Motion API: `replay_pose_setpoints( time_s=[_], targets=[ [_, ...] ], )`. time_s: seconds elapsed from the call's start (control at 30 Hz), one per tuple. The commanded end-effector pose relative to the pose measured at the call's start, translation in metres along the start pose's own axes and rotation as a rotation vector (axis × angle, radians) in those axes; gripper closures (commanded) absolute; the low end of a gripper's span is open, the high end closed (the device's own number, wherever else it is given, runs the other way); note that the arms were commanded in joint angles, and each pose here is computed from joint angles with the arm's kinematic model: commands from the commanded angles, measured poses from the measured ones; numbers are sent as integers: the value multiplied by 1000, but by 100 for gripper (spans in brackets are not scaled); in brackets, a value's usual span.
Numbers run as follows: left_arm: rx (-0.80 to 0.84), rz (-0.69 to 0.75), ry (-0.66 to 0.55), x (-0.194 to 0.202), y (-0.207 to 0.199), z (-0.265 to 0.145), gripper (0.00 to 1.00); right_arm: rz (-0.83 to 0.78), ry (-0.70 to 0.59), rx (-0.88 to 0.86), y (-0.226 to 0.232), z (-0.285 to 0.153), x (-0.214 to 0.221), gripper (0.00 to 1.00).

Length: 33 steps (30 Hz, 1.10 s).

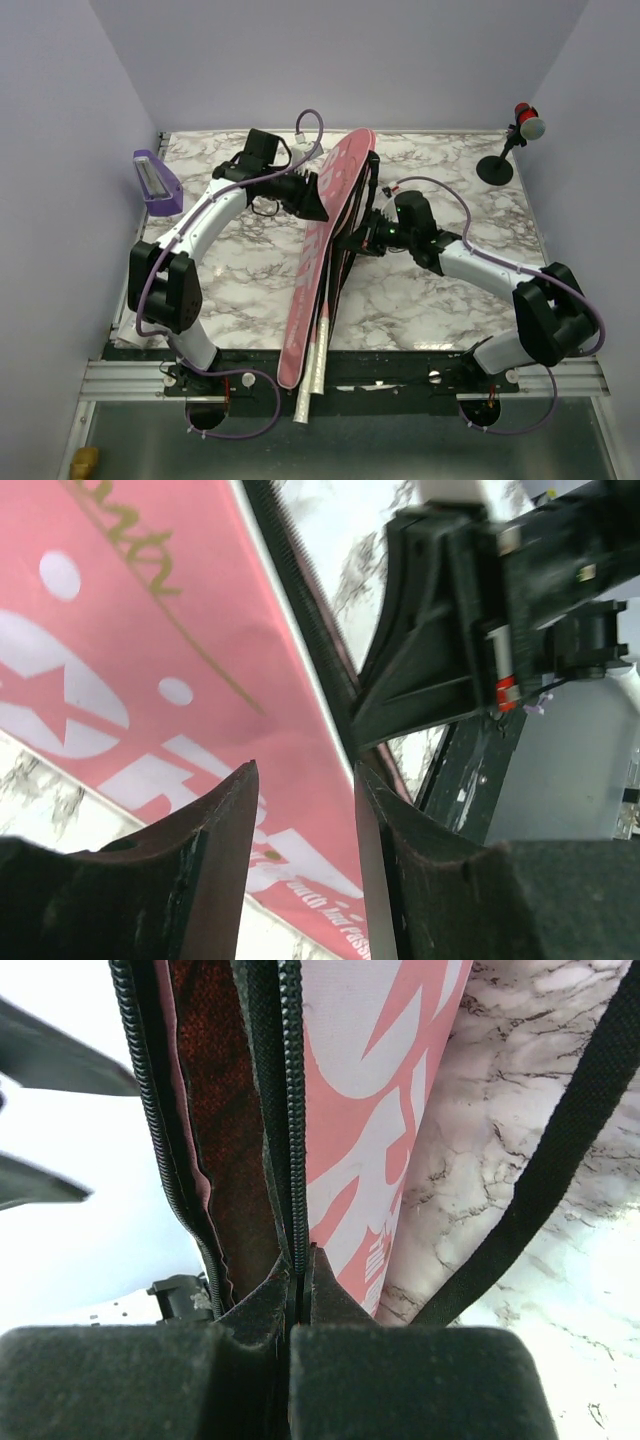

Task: Pack up the badminton gear

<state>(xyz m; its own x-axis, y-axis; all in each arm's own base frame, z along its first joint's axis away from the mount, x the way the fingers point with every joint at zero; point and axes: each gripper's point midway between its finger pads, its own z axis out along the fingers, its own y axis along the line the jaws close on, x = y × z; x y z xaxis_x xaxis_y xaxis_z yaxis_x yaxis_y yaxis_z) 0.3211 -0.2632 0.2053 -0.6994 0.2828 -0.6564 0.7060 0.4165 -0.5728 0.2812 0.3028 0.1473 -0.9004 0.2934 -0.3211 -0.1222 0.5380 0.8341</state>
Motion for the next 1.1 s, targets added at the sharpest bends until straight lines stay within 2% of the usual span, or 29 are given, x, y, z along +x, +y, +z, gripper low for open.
replay_pose_setpoints(
  time_s=[0.0, 0.23, 0.37, 0.57, 1.07],
  targets=[
    [77, 53, -95, -30, -37, -5, 48, -19, -11, -129, 32, -11, -2, 99],
    [47, 22, -72, -24, -28, 20, 48, -43, -19, -160, 48, -11, -5, 99],
    [12, 1, -79, -21, -21, 26, 42, -59, -23, -176, 59, -9, -6, 99],
    [-68, 24, -81, -10, -17, 23, 38, -82, -18, -184, 74, 2, -2, 99],
    [-77, 42, -50, 0, -20, 18, 41, -115, 13, -182, 89, 24, 8, 99]
  ],
)
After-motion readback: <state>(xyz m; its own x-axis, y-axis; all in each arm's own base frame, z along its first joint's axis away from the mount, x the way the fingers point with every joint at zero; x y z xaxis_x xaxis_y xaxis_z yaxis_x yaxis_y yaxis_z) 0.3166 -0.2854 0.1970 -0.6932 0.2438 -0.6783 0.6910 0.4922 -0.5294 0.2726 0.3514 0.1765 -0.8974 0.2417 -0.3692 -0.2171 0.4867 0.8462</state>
